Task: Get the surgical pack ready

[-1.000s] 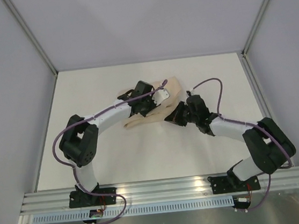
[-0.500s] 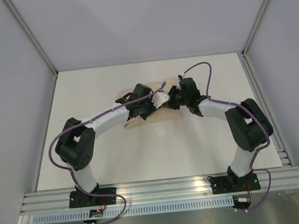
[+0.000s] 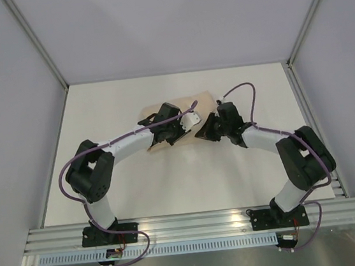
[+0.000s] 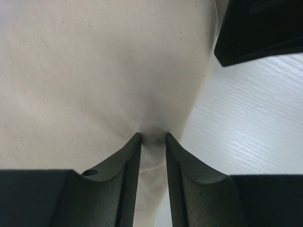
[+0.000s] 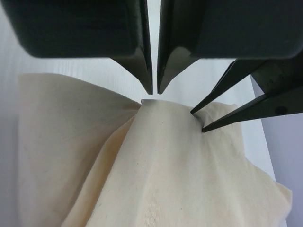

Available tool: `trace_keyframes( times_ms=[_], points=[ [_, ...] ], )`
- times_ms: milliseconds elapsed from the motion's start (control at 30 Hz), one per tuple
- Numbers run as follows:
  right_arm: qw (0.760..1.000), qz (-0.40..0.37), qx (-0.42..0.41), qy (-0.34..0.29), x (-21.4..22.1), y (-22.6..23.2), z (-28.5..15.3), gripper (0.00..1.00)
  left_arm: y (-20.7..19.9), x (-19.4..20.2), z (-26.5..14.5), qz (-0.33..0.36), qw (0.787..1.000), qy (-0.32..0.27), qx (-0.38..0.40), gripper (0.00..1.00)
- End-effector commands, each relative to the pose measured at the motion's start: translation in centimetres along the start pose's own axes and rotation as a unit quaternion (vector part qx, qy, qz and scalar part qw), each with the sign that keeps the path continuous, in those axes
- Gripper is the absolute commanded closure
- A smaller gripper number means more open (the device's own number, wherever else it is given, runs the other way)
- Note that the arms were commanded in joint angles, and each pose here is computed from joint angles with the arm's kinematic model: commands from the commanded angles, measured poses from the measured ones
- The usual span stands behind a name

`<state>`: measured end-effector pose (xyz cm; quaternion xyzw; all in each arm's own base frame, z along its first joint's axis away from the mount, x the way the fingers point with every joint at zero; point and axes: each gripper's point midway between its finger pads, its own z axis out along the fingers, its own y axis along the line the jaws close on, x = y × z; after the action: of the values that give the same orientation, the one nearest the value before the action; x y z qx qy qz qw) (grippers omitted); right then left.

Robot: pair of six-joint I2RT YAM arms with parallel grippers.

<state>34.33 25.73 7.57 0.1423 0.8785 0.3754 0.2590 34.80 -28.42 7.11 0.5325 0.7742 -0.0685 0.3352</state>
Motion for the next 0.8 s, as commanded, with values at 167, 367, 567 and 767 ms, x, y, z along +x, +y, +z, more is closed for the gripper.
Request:
trace_keyframes(
  times_ms=[167,367,567,767],
  points=[
    [0.993,-0.062,0.074,-0.067,-7.1,-0.5,-6.0,0.21,-1.2,0.8,-0.4,-0.013,1.0,0.008,0.016,0.64],
    [0.995,-0.076,0.064,-0.024,-8.4,-1.3,-1.6,0.14,-1.7,1.3,-0.1,-0.021,0.999,0.013,0.023,0.64],
    [0.997,-0.062,0.04,0.007,-7.5,-2.9,2.7,0.19,-2.1,1.7,0.1,-0.025,0.999,0.018,0.028,0.64],
    [0.999,-0.04,-0.001,0.007,-6.2,-3.4,4.1,0.39,-2.3,2.8,0.7,-0.025,0.999,0.029,0.028,0.64]
  ],
)
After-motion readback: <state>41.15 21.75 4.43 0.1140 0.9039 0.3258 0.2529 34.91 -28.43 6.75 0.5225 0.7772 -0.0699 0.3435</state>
